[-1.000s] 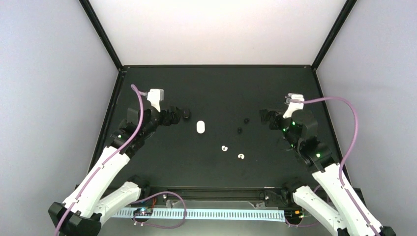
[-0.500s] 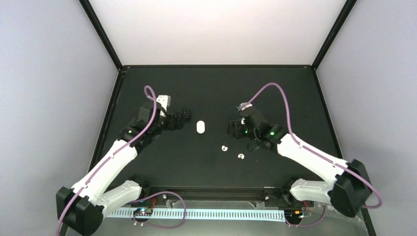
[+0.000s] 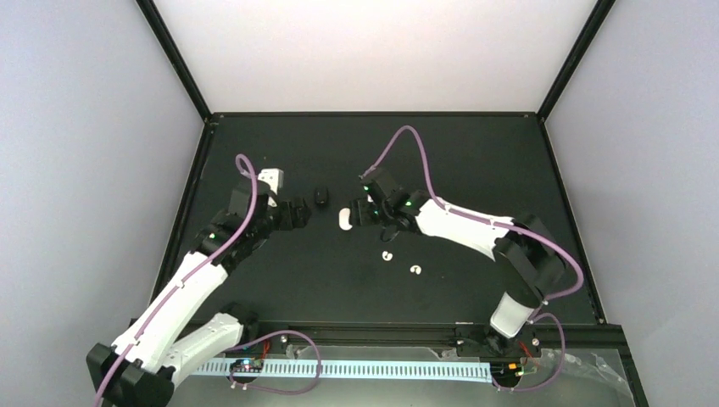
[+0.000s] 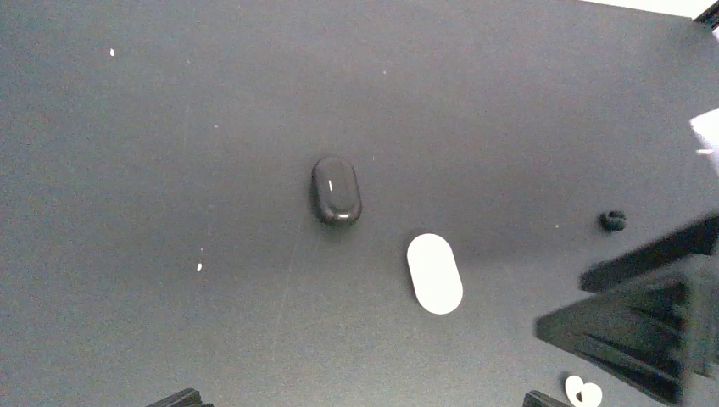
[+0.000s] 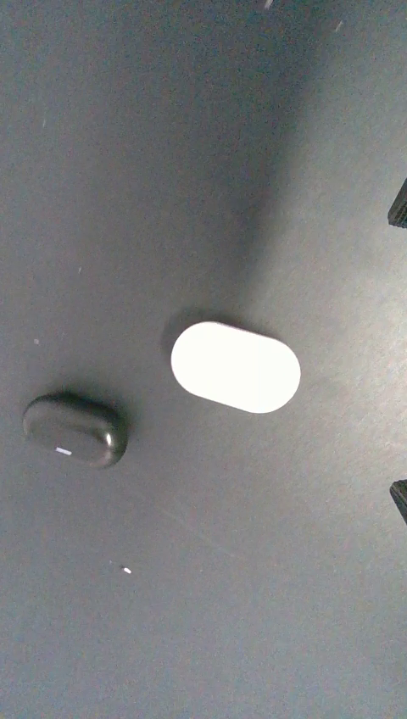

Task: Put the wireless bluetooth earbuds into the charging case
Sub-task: Move the charging case to the center of the board.

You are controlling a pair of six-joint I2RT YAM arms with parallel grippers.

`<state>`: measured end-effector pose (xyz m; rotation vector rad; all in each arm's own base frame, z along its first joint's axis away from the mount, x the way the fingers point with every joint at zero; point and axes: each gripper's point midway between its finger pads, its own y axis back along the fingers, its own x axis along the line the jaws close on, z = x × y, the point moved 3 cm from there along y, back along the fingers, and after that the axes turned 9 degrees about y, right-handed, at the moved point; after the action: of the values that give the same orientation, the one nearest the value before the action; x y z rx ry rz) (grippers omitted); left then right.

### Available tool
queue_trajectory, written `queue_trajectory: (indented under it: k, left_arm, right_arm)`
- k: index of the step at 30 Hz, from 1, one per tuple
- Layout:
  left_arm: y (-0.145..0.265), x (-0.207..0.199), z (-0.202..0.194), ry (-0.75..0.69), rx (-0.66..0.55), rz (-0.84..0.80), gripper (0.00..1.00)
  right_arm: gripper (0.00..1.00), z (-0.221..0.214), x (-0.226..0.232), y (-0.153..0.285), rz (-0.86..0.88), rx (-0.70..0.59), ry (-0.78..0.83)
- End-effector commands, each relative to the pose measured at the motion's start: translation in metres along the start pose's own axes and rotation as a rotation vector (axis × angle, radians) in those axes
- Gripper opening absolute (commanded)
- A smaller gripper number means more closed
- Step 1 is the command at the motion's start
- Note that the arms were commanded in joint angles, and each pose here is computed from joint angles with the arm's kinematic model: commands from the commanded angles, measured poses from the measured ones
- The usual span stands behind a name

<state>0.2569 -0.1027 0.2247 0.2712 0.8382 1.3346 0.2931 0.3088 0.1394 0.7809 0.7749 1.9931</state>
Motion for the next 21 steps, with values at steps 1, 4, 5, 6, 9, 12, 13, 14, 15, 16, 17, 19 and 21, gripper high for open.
queue_trajectory:
  k: [1, 4, 5, 6, 9, 12, 13, 14, 15, 16, 17, 19, 21]
  left_arm:
    - [0.014, 0.008, 0.000, -0.009, -0.057, 0.014, 0.99]
    - [0.018, 0.014, -0.002, -0.007, -0.096, 0.024, 0.99]
    - [0.020, 0.014, -0.002, -0.002, -0.103, 0.018, 0.99]
    - [0.020, 0.013, -0.001, -0.003, -0.108, 0.007, 0.99]
    - [0.021, 0.011, 0.000, -0.002, -0.110, -0.003, 0.99]
    - [0.019, 0.009, -0.002, -0.002, -0.098, -0.011, 0.99]
    - [0.019, 0.009, -0.002, -0.002, -0.095, -0.015, 0.99]
    - [0.019, 0.008, -0.002, -0.002, -0.095, -0.017, 0.99]
    - [0.019, 0.008, -0.002, -0.001, -0.095, -0.020, 0.99]
    - [0.019, 0.008, -0.002, -0.001, -0.095, -0.022, 0.99]
    - [0.019, 0.008, -0.002, -0.001, -0.095, -0.023, 0.99]
    - [0.019, 0.008, -0.003, 0.000, -0.095, -0.026, 0.99]
    - [0.019, 0.007, -0.002, 0.001, -0.095, -0.028, 0.99]
  right_arm:
    - [0.77, 0.008, 0.018, -0.021, 0.026, 0.024, -0.018]
    - [0.77, 0.007, 0.028, -0.038, 0.018, 0.057, 0.001]
    - [0.78, 0.007, 0.030, -0.043, 0.014, 0.067, 0.006]
    - [0.77, 0.006, 0.031, -0.048, 0.008, 0.080, 0.009]
    - [0.77, 0.008, 0.036, -0.059, -0.004, 0.106, 0.021]
    - [0.77, 0.010, 0.037, -0.067, -0.032, 0.122, 0.039]
    - [0.77, 0.009, 0.037, -0.070, -0.041, 0.129, 0.045]
    - [0.77, 0.009, 0.036, -0.072, -0.052, 0.135, 0.052]
    - [0.77, 0.008, 0.034, -0.075, -0.067, 0.146, 0.057]
    - [0.77, 0.007, 0.033, -0.078, -0.082, 0.153, 0.062]
    - [0.77, 0.006, 0.031, -0.080, -0.095, 0.158, 0.068]
    - [0.76, 0.005, 0.028, -0.083, -0.115, 0.166, 0.078]
    - [0.74, 0.004, 0.026, -0.088, -0.125, 0.174, 0.085]
